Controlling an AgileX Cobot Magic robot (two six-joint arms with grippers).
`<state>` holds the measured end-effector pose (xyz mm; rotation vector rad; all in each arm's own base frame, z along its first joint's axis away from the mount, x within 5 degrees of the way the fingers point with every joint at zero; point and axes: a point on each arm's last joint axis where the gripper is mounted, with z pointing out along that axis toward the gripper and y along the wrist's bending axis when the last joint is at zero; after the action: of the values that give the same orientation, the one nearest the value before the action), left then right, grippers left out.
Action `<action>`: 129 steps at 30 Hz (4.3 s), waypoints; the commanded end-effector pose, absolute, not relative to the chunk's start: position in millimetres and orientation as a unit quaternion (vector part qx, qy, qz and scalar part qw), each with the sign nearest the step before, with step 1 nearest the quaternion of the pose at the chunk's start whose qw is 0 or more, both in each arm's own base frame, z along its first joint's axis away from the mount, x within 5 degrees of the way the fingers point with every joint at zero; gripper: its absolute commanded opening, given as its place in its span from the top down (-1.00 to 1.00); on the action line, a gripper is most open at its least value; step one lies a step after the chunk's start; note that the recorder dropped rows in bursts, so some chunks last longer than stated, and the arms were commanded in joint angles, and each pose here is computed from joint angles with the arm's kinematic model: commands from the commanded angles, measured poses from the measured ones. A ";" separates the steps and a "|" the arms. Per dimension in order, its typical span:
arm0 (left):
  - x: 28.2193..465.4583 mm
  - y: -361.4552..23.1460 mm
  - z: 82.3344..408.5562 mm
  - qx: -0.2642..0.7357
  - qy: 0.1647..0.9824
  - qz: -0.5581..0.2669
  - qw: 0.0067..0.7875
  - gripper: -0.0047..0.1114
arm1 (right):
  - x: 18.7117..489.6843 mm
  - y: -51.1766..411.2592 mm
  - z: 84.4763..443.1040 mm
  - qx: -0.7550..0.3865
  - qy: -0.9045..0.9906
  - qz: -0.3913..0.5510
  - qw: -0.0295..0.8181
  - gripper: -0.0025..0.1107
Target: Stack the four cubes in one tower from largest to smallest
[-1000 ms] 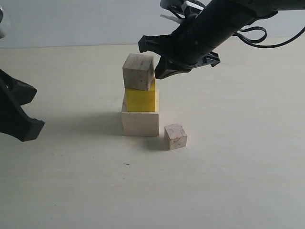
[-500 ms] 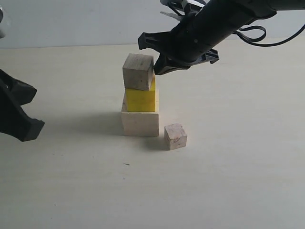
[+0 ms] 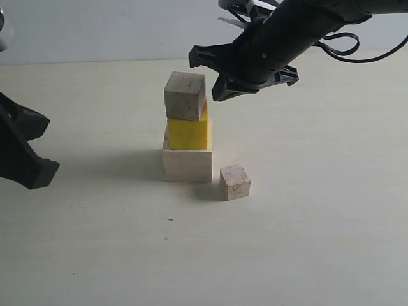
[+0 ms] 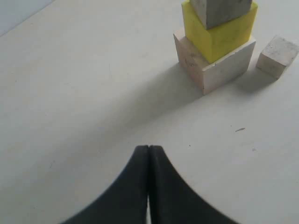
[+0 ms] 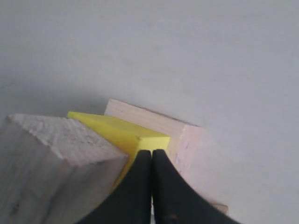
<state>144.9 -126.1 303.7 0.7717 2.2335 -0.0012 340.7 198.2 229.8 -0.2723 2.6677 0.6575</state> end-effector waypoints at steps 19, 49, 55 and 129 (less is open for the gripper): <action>143.5 -125.3 304.2 0.303 0.873 -0.004 0.382 0.92 | 336.0 202.2 241.2 -0.112 0.937 0.276 0.181 0.96; 143.5 -125.4 304.3 0.304 0.872 -0.004 0.383 0.92 | 347.3 204.8 226.2 -0.105 0.936 0.269 0.202 0.96; 143.4 -125.3 303.8 0.305 0.872 -0.004 0.382 0.92 | 346.5 202.7 225.3 -0.107 0.940 0.257 0.197 0.96; 143.2 -124.8 301.0 0.308 0.872 -0.001 0.381 0.92 | 340.8 205.2 205.9 -0.056 0.956 0.265 0.113 0.96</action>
<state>144.4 -125.4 300.4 0.7802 2.2402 0.0069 339.4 206.5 202.9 -0.1633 2.8131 0.7700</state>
